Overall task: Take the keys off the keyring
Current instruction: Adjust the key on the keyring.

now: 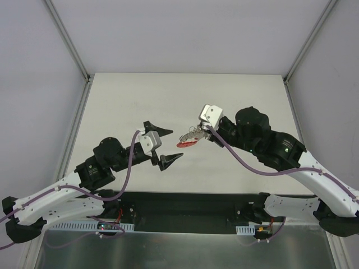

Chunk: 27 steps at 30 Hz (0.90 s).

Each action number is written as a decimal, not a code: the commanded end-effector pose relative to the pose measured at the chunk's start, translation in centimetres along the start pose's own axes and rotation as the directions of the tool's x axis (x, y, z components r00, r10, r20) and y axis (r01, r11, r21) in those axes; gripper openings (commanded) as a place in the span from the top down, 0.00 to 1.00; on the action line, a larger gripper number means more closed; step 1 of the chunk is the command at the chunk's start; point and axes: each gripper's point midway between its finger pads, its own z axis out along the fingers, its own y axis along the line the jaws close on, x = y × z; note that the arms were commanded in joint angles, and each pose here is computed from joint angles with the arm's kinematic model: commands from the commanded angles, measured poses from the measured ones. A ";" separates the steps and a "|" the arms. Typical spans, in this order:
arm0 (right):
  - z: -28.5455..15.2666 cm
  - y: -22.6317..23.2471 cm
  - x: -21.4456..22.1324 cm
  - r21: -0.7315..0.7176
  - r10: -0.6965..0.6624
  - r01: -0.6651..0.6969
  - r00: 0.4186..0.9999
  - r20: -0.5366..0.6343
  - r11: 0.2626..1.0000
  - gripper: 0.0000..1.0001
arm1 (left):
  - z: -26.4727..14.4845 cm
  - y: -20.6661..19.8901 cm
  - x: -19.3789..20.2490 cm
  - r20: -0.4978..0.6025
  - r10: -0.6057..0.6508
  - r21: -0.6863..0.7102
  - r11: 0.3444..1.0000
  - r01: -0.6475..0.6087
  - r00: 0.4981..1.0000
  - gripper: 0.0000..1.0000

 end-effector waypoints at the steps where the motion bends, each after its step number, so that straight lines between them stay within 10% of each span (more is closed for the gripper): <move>1: -1.1 -1.3 -3.1 0.044 0.052 -0.056 0.994 0.096 0.997 0.99 | 0.3 0.7 2.3 -0.040 -0.042 -0.068 0.997 0.039 0.998 0.19; 18: -1.9 -0.4 -3.9 -0.007 0.101 -0.101 0.985 0.137 0.995 0.99 | -1.4 4.8 -0.9 0.009 0.066 -0.184 0.981 -0.063 0.998 0.20; 27: -1.8 -0.2 -3.8 -0.018 0.092 -0.091 0.985 0.147 0.996 0.99 | -1.4 1.6 -6.9 0.074 0.097 0.034 0.994 -0.099 0.993 0.32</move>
